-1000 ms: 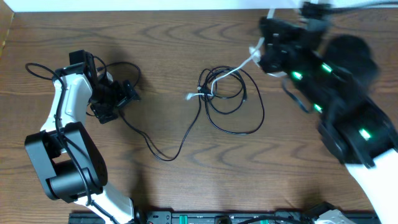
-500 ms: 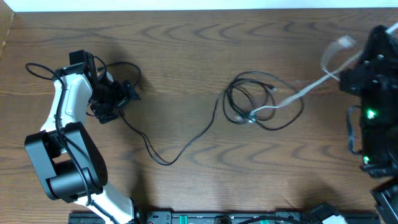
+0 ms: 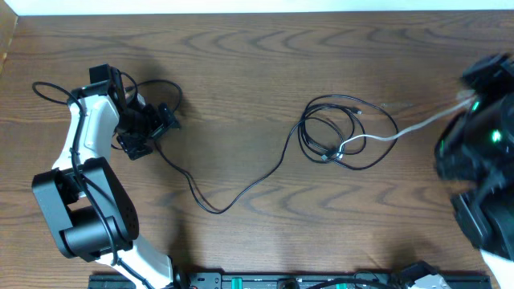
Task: Untangle cables
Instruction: 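Lift and pull the grasped cables to the right with the right gripper, then carry the white cable to the right edge and release it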
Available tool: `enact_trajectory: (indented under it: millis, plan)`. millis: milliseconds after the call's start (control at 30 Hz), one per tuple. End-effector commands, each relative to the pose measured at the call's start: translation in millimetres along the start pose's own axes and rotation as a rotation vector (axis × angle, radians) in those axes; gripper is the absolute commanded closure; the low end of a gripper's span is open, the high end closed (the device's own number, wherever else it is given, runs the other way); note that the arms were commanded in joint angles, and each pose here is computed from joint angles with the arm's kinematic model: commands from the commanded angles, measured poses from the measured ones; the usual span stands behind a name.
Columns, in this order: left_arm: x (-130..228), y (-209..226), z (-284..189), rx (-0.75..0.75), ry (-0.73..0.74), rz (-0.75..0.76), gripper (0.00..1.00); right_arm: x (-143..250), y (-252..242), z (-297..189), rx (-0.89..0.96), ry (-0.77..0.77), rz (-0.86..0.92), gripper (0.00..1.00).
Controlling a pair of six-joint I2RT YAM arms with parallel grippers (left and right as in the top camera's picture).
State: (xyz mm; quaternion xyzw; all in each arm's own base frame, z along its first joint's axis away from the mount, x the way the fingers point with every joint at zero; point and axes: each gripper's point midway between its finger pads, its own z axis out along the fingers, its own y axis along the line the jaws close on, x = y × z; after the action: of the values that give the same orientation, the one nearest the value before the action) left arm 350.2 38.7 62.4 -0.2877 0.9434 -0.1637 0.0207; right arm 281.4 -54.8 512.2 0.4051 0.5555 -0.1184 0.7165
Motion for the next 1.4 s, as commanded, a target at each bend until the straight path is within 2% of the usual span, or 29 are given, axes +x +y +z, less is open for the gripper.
enact_trajectory:
  millis: [0,67,100,267,400,467,567,733,800,900,1033,1133,1200,1267,1367]
  plan:
    - [0,4,2,-0.012,0.006,-0.017,0.02,-39,-19,4,0.119,-0.125,0.134,0.99]
    - [0,4,2,-0.012,0.006,-0.017,0.02,-64,-1,1,-0.009,-0.175,0.213,0.99]
    - [0,4,2,-0.012,0.006,-0.017,0.02,-89,10,-6,-0.117,-0.232,0.287,0.99]
    - [0,4,2,-0.012,0.006,-0.017,0.02,-136,24,-28,-0.329,-0.346,0.414,0.99]
    - [0,4,2,-0.012,0.006,-0.017,0.02,-139,57,-45,-0.552,-0.349,0.339,0.99]
    - [0,4,2,-0.012,0.006,-0.017,0.02,-130,80,-56,-0.679,-0.333,0.242,0.99]
    - [0,4,2,-0.012,0.006,-0.017,0.02,-117,92,-55,-0.707,-0.321,0.154,0.99]
    - [0,4,2,-0.012,0.006,-0.017,0.02,-98,104,-46,-0.709,-0.271,0.169,0.99]
    - [0,4,2,-0.012,0.006,-0.017,0.02,-74,115,-38,-0.710,-0.194,0.166,0.99]
    - [0,4,2,-0.012,0.006,-0.017,0.02,-15,131,-22,-0.689,-0.040,0.057,0.99]
    - [0,4,2,-0.012,0.006,-0.017,0.02,98,139,-1,-0.622,0.234,-0.147,0.99]
    - [0,4,2,-0.012,0.006,-0.017,0.02,178,129,7,-0.539,0.441,-0.228,0.99]
    - [0,4,2,-0.012,0.006,-0.017,0.02,216,120,9,-0.485,0.541,-0.255,0.99]
    - [0,4,2,-0.012,0.006,-0.017,0.02,243,116,11,-0.452,0.594,-0.280,0.99]
    - [0,4,2,-0.012,0.006,-0.017,0.02,242,122,14,-0.460,0.577,-0.263,0.99]
